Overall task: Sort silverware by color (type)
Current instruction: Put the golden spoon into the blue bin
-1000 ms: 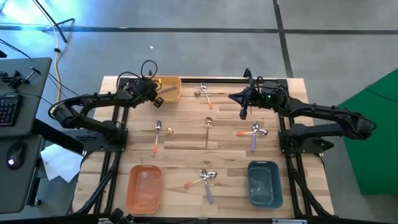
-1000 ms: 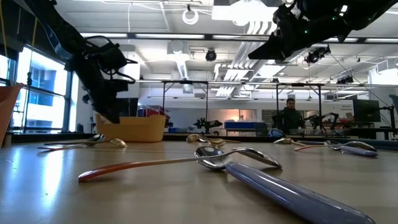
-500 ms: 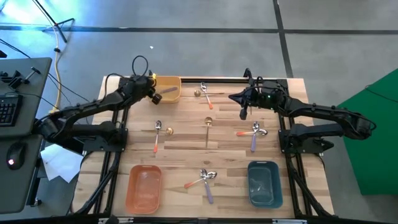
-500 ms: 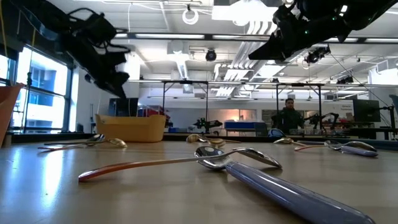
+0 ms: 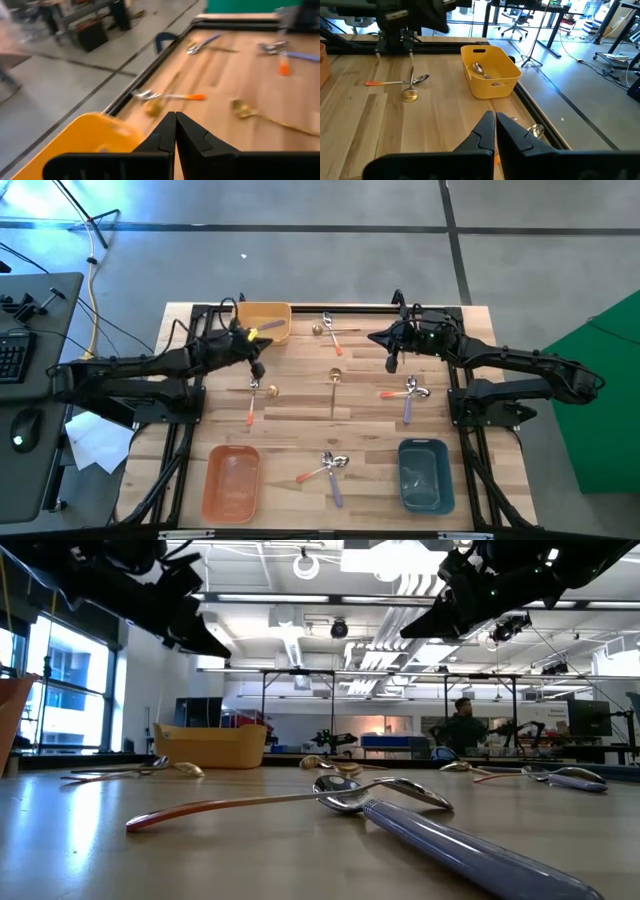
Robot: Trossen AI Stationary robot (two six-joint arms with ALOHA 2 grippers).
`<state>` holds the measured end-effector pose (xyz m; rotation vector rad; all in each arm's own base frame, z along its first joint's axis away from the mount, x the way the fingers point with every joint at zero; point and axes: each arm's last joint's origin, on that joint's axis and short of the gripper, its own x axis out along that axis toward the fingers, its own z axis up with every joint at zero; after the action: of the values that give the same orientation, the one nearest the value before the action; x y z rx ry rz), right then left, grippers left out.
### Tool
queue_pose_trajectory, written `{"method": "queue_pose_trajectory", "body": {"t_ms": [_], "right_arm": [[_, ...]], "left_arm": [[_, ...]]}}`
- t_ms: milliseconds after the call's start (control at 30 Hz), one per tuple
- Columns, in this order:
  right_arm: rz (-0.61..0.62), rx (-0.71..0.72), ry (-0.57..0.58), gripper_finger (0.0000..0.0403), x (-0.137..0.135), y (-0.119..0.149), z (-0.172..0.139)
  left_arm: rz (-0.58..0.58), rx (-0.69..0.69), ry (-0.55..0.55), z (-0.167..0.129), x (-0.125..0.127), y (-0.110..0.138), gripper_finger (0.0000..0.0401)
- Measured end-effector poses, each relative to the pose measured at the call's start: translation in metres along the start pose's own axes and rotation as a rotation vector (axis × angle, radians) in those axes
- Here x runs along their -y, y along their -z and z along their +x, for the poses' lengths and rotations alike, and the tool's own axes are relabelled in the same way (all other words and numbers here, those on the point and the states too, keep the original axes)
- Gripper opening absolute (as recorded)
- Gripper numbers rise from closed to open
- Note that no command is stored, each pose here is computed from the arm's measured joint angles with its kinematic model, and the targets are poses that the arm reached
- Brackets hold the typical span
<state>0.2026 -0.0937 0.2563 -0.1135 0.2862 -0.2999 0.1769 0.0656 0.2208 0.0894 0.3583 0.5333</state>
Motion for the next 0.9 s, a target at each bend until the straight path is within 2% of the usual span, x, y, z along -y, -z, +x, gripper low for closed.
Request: {"method": "queue_pose_trajectory", "body": {"t_ms": [200, 433, 667, 767, 900], "right_arm": [[0.0, 0.0, 0.0, 0.0, 0.0, 0.0, 0.0], [0.008, -0.001, 0.0, 0.0, 0.0, 0.0, 0.0], [0.051, -0.06, -0.03, 0.0, -0.002, 0.006, 0.0], [0.093, -0.064, -0.03, 0.0, -0.002, 0.006, 0.0], [0.091, -0.064, -0.03, 0.0, -0.002, 0.006, 0.0]], "left_arm": [[0.055, -0.008, 0.158, -0.002, 0.029, 0.002, 0.0001], [0.104, -0.009, 0.274, -0.003, 0.056, 0.005, 0.0001], [0.077, -0.081, 0.333, 0.0, 0.068, 0.011, 0.0001], [0.053, -0.113, 0.345, 0.001, 0.07, 0.008, 0.0001], [0.03, -0.123, 0.353, 0.002, 0.071, 0.002, 0.0001]]}}
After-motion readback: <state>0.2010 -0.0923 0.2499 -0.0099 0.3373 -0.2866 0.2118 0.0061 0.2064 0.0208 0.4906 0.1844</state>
